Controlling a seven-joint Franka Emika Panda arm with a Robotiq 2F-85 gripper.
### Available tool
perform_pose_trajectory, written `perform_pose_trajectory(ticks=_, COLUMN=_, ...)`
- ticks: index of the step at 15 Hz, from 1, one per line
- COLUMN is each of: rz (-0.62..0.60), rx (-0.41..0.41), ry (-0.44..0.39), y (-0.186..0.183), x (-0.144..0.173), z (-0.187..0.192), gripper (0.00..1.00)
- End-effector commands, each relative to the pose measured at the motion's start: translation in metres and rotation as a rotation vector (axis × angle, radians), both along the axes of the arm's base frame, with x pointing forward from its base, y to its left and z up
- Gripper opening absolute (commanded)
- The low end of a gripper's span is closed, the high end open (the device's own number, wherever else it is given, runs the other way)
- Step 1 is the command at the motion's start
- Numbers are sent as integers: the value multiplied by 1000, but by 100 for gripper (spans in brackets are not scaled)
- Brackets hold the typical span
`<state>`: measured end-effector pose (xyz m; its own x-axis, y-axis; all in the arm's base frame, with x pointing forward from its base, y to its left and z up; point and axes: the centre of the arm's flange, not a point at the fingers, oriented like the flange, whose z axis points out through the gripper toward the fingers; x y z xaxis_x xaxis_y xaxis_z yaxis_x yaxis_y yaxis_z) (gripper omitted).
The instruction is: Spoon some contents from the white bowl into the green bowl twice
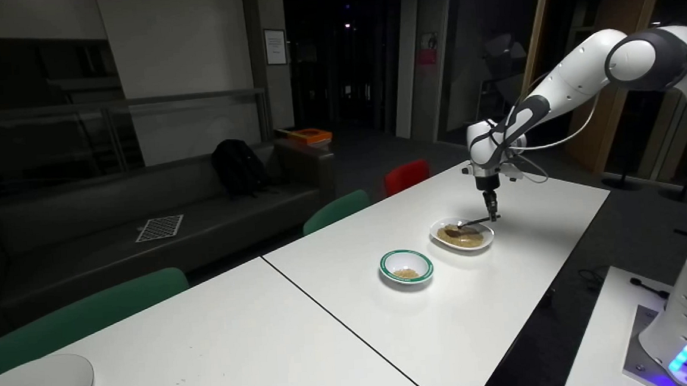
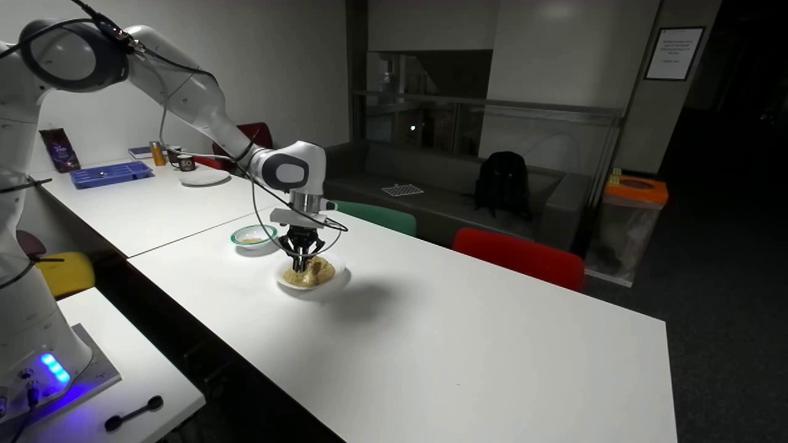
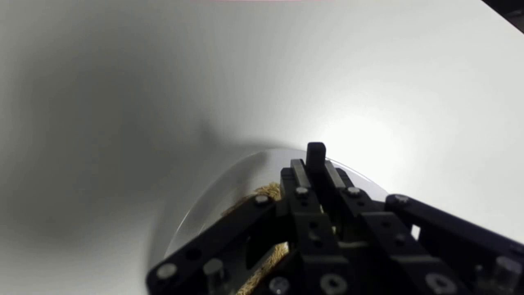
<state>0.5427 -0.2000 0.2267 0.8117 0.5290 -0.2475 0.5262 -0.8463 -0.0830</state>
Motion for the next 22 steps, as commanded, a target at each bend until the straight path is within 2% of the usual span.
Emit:
perform_pose_trajectory(ticks=1, rz=31, rx=35, ry=-70, y=7, x=-19, z=28, gripper=3)
perform_pose_trajectory(ticks=11, rz=60, rx=84, ry=-156, y=8, x=-27, z=62, gripper=3)
perform_pose_trajectory(ticks=16, rz=76, rx=92, ry=-166, y=12, x=-32, z=68, gripper=3)
perform_pose_trajectory(ticks=22, rz=126, rx=85, ry=-158, y=33, x=-35, z=74, gripper=3)
